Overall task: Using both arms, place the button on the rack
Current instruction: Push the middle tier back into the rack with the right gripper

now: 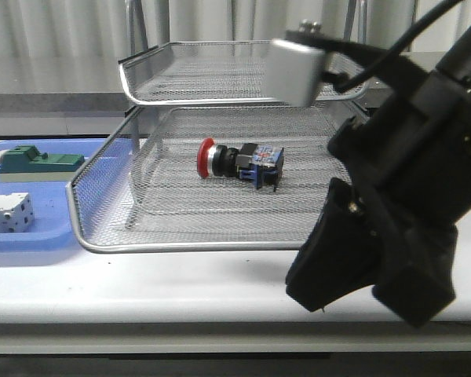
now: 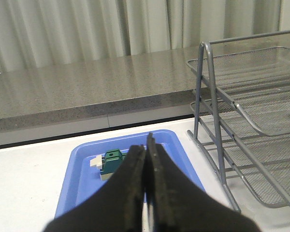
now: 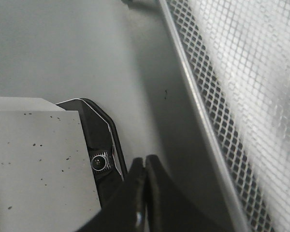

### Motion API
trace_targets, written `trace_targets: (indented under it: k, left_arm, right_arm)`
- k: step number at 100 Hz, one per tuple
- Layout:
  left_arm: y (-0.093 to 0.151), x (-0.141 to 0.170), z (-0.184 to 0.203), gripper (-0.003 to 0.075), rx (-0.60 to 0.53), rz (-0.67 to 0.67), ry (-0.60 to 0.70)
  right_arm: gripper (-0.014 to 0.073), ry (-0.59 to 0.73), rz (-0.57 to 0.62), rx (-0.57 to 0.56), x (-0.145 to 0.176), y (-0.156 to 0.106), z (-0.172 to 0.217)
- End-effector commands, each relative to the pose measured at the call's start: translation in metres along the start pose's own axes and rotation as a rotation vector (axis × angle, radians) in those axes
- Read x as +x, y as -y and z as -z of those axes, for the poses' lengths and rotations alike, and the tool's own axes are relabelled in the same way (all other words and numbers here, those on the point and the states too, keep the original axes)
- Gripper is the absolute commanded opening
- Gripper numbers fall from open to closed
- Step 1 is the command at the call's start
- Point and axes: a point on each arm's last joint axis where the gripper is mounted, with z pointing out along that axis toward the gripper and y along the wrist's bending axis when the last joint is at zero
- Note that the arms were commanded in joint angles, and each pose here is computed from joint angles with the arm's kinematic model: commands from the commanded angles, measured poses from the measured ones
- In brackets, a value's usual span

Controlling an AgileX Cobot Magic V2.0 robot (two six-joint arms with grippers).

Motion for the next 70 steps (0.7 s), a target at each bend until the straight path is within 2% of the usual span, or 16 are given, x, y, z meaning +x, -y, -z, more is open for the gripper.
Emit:
trace_targets:
  k: [1, 48, 70]
  left_arm:
    - [-0.004, -0.015, 0.000, -0.0020, -0.039, 0.021, 0.085]
    - [-0.004, -0.015, 0.000, -0.0020, -0.039, 0.021, 0.085]
    - [-0.004, -0.015, 0.000, -0.0020, -0.039, 0.021, 0.085]
  right_arm:
    - [-0.0067, 0.051, 0.024, 0.074, -0.012, 0.008, 0.003]
    - [-0.0068, 0.102, 0.004, 0.280, -0.018, 0.036, -0.002]
    - [-0.0068, 0.084, 0.008, 0.324, -0.027, 0.069, -0.008]
